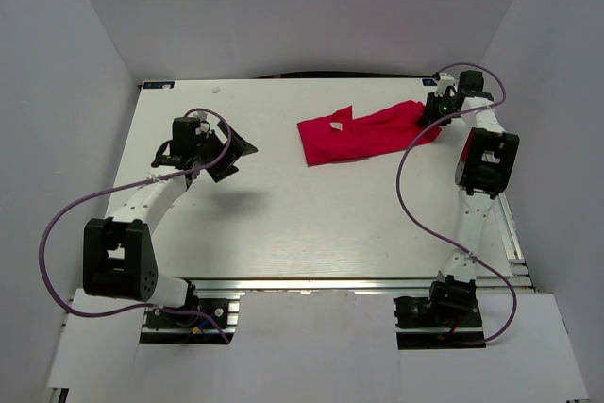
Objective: Fold and stack the t-shirts
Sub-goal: Grab one side of the 2/3 rectangular tshirt with right arm, then fold the long partially folded tshirt into a neat square
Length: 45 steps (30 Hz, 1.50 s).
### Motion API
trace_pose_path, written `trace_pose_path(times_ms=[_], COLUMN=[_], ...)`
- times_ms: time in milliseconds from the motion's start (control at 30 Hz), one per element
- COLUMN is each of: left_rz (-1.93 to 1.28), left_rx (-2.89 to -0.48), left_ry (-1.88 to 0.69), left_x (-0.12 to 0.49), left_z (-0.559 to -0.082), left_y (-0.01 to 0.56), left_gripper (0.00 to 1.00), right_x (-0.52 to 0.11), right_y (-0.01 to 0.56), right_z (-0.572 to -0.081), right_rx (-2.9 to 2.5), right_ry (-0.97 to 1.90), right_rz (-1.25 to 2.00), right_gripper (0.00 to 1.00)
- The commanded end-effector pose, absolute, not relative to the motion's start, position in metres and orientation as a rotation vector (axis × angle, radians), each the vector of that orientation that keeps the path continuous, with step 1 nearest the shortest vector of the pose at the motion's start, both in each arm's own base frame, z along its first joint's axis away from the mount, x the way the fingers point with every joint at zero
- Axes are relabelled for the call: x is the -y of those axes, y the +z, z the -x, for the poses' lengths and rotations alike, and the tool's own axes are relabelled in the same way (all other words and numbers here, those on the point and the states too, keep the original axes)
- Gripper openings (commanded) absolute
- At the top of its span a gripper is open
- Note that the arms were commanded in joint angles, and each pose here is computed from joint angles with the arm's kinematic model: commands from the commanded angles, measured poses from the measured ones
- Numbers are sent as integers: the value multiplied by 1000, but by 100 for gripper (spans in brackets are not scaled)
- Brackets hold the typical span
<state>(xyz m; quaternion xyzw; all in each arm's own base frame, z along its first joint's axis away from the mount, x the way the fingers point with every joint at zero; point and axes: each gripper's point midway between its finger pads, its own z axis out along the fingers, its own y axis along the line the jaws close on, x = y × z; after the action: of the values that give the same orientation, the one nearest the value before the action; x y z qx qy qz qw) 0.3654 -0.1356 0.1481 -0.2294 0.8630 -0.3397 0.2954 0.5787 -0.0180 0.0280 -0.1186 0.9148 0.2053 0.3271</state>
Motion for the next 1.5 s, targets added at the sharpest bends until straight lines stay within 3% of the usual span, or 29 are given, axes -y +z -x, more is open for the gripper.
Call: trace_pose_path(times_ms=[0,467,1033,1467], left_rz=[586,528,518,517], left_rx=[-2250,-2256,-2255,-2267], left_ry=[-924,-992,-1008,-1007], left_x=[136,146,147,147], left_z=[-366,-370,-360,-356], left_y=[168,170,166,161], left_gripper=[98,98,98,98], right_x=[37,-24,-206,-286], right_y=[67,157,186,194], right_z=[-582,-573,-519,-504], right_rx=[-2316,-2122,-2008,-1928], right_ry=[494,559,810,854], right_rz=[279,499,893,1017], right_gripper=[10,7,5,4])
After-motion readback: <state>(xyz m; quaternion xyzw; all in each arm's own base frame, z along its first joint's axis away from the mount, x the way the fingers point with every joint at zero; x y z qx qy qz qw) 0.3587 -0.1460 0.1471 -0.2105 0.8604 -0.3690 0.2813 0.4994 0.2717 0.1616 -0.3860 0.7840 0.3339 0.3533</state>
